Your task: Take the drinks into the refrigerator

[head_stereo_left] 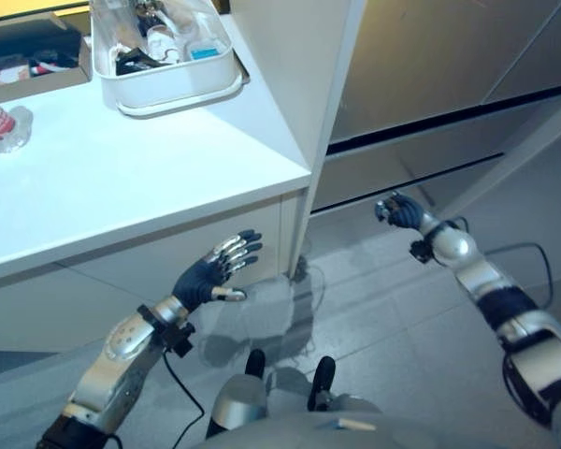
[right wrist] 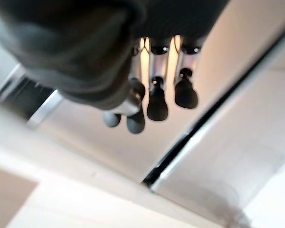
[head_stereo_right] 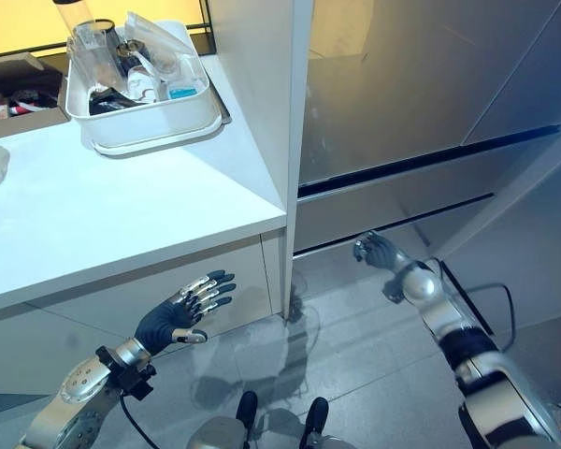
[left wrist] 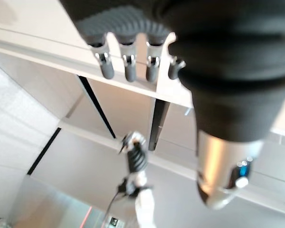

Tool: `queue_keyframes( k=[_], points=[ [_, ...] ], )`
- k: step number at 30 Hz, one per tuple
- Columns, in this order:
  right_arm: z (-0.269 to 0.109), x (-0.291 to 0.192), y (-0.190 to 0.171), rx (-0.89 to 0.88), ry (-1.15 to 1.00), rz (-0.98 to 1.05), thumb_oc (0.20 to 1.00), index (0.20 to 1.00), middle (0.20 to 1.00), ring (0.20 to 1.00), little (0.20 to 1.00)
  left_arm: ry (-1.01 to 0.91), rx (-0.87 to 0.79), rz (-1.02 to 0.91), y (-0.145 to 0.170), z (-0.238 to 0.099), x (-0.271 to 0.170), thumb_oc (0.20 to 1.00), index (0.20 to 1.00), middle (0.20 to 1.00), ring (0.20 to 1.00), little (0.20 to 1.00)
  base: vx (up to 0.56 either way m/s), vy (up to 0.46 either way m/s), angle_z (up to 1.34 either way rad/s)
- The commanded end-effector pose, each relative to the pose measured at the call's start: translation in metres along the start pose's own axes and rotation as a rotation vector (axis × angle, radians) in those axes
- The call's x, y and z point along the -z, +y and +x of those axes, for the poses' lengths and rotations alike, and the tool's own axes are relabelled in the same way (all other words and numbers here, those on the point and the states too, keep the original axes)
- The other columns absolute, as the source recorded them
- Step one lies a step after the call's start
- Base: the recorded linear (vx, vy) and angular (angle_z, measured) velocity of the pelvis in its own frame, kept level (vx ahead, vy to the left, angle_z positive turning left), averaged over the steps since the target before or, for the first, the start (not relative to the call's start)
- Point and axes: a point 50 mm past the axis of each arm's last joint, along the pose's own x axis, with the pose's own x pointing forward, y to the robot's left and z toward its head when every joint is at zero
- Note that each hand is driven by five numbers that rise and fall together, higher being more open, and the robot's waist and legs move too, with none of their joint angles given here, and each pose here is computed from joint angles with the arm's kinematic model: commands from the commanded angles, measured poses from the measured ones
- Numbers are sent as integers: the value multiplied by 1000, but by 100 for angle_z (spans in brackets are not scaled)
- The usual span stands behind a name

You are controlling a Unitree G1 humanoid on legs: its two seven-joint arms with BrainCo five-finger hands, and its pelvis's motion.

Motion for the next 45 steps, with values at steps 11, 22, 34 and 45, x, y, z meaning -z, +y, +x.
queue_keyframes(
  k=[11,22,34,45],
  points=[
    [-71,36,19,230,-40,398,1000,1000,1000,1000,1000,-111,-110,61,6,-7,-4,1000,1000,1000,1000,1000,-2,9,-10],
    [-95,30,41,200,-105,539,1000,1000,1000,1000,1000,-151,-276,137,16,-12,0,1000,1000,1000,1000,1000,-11,6,-12],
    [-95,25,38,214,-138,535,1000,1000,1000,1000,1000,-167,-379,208,23,-15,1,1000,1000,1000,1000,1000,-2,-2,-1],
    [-86,47,69,112,16,531,1000,1000,1000,1000,1000,6,-460,198,33,-16,41,1000,1000,1000,1000,1000,0,0,0]
  ],
)
